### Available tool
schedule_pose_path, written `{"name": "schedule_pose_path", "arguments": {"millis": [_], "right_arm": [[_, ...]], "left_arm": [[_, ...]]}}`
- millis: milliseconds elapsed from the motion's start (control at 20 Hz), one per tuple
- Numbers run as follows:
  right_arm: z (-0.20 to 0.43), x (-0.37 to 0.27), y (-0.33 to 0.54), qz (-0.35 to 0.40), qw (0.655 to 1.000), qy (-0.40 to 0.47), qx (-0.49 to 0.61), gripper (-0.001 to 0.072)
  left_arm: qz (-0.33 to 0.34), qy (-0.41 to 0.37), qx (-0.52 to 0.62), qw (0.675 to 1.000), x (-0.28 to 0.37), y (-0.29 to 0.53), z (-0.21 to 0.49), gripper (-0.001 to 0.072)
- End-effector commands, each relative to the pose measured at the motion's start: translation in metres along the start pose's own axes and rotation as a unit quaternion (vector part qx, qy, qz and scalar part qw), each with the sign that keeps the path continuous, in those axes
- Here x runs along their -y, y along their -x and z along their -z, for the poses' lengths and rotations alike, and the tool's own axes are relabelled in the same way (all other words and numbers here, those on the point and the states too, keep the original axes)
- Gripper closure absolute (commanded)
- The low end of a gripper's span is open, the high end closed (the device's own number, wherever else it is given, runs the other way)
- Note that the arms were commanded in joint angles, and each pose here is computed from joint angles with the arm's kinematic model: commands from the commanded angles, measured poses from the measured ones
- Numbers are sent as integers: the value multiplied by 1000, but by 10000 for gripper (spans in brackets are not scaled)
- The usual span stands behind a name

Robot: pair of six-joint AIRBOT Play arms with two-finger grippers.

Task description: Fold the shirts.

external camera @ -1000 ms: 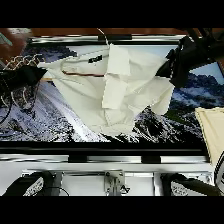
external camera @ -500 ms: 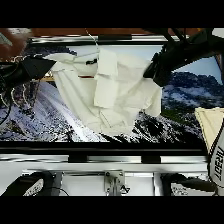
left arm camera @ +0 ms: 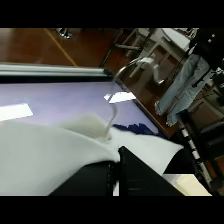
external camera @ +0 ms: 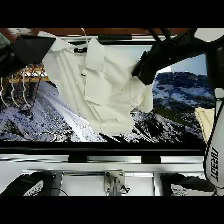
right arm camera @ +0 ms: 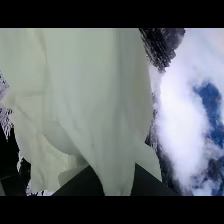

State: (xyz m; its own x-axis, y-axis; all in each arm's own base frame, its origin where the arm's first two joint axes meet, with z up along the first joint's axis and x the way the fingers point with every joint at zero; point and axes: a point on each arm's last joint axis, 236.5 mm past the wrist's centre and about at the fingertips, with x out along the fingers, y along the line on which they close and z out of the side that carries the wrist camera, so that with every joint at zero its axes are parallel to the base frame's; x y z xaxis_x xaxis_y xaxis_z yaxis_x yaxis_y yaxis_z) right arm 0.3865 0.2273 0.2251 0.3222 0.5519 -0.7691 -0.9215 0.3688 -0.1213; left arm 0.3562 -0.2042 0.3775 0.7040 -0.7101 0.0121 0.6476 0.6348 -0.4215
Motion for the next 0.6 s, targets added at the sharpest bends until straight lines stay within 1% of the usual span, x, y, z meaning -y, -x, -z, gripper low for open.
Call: {"name": "schedule_pose_path", "arguments": {"millis": [0,50,150,300,350,550], "right_arm": [[-5,1,-7,27,1000,-5,-14,643],[-8,3,-7,32,999,-22,-8,643],[-10,15,-4,50,997,-60,7,643],[-14,35,1,78,993,-84,30,643],[-17,39,3,86,991,-92,39,643],[-30,47,10,101,986,-111,71,643]], "left_arm": [[24,-28,33,999,29,4,-28,645],[30,-32,32,999,34,5,-30,645],[53,-36,-5,998,46,7,-14,645],[103,-40,-113,987,66,15,39,646],[106,-46,-147,982,65,19,56,646],[47,-47,-270,961,31,37,113,646]]}}
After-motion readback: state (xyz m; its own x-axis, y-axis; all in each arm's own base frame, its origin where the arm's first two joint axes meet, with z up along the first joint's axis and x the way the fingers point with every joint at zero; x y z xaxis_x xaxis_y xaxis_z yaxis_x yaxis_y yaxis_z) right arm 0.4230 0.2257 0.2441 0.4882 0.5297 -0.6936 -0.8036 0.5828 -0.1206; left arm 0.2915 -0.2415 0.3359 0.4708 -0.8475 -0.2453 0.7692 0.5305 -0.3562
